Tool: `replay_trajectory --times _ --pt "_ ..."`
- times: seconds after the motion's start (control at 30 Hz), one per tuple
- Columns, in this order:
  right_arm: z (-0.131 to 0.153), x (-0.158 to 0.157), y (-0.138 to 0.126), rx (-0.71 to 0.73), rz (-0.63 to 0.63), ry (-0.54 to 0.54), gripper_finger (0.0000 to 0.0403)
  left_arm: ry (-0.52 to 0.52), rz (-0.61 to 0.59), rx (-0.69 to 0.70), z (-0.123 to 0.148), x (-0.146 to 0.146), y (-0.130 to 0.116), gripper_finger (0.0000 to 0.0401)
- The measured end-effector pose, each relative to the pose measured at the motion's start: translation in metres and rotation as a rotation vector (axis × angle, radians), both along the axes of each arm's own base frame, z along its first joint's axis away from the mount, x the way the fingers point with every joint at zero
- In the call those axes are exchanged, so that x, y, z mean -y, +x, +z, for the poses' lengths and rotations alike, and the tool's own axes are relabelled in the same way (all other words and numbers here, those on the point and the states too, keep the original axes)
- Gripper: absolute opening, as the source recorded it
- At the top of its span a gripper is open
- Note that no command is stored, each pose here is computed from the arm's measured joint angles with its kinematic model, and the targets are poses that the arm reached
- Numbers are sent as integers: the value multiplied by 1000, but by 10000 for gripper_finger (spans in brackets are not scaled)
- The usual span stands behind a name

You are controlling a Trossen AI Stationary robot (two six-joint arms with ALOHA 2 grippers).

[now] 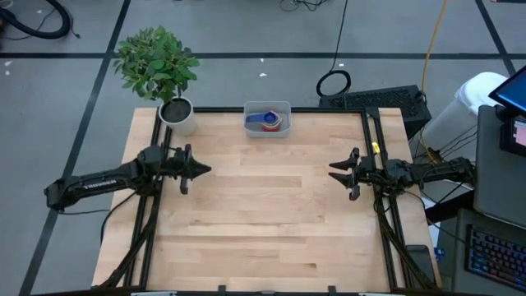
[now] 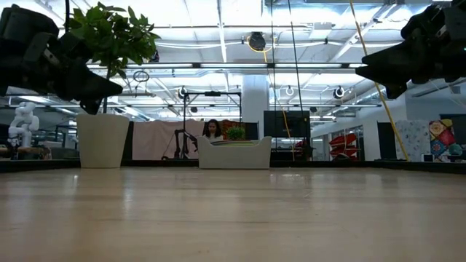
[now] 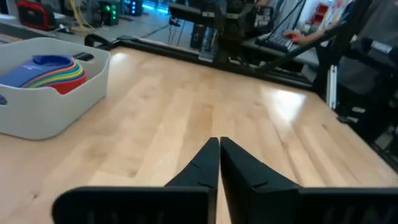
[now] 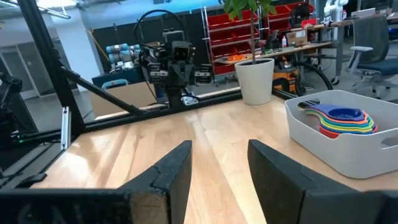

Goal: Nest measuring cups in basket
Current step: Return to Home Position

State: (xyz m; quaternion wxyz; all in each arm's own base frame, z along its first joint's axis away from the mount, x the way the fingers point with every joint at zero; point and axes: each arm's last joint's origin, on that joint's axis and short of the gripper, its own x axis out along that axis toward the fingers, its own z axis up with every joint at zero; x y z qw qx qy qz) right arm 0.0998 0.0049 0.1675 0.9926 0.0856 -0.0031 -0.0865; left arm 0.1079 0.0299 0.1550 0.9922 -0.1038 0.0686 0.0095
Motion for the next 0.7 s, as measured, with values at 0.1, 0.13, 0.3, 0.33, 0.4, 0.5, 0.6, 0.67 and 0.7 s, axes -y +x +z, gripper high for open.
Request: replay_trajectory --times 0.1,0.13,0.3,0.33,0.4,0.5,0.6,0.67,0.7 --pt "0 0 0 2 -1 0 148 26 13 -10 -1 4 1 5" --pt "0 0 0 2 -1 0 148 31 19 -14 -1 5 2 4" --pt "0 0 0 1 0 -2 141 46 36 -43 -4 11 3 3" --pt "0 0 0 1 3 -2 133 53 41 -49 -4 12 3 2" --pt "0 -1 0 -1 23 -2 107 74 46 -53 -4 15 4 2" --pt "-1 -2 0 -10 71 -17 35 119 54 -55 -4 17 4 2" --pt "-1 -2 0 -13 85 -21 7 147 57 -57 -4 18 4 1" --pt "-1 -2 0 -14 84 -27 2 147 56 -58 -4 18 4 1" --pt "-1 -2 0 -14 83 -29 1 149 56 -60 -5 18 4 1"
